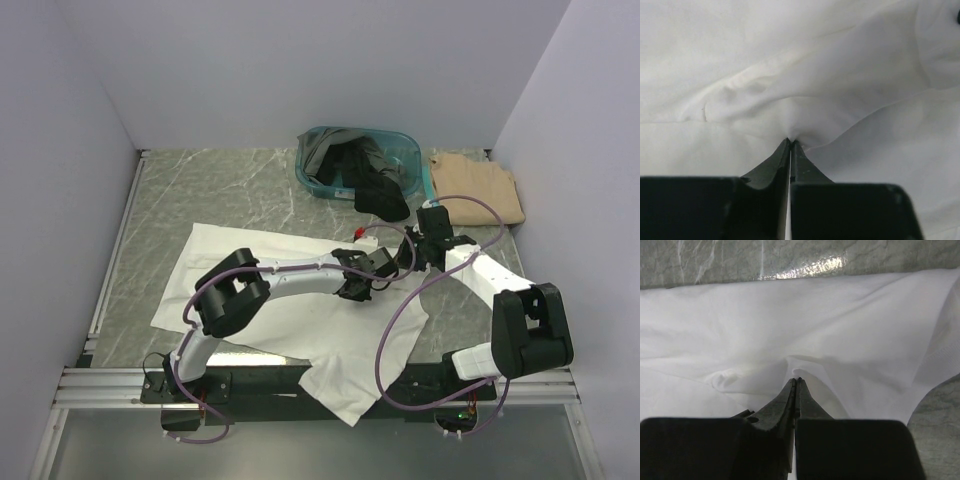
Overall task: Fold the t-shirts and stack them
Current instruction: Fold the tshirt
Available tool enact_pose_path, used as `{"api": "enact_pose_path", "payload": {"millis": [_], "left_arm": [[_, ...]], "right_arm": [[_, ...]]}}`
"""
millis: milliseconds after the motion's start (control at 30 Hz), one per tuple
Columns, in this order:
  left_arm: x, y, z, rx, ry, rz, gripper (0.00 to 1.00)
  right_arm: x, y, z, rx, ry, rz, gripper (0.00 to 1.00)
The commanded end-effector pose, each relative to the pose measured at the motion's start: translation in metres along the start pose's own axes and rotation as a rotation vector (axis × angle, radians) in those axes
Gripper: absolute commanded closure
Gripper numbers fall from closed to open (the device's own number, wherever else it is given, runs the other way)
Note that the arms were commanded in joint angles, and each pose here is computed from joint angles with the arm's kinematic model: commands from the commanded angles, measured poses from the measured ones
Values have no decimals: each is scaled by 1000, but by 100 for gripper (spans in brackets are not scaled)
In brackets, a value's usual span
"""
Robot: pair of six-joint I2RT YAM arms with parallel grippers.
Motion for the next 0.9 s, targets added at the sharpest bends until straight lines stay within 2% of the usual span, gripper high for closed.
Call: {"api": "enact_pose_path", "payload": {"millis": [0, 67, 433, 867], "left_arm": [[3, -5, 3, 53, 4, -19, 96], [7, -12, 0, 32, -1, -30, 99], [27, -48, -6, -88, -16, -87, 99], [30, -61, 24, -164, -59, -58, 99]], "right_arm": [[3, -1, -1, 13, -15, -25, 100], [3, 0, -1, 12, -15, -23, 100], [4, -11, 0, 6, -21, -61, 100], [-19, -33, 1, -1, -36, -44, 100]]}}
Point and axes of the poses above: each gripper's point midway between its finger pads, its own y axis out along the fingers, its own z axis along the line the jaws close on, x = y × z, the point moved 9 cm from there along -y, back along the fingers, and after that the axes turned 3 degrees about -y, right-handed, at the moved point
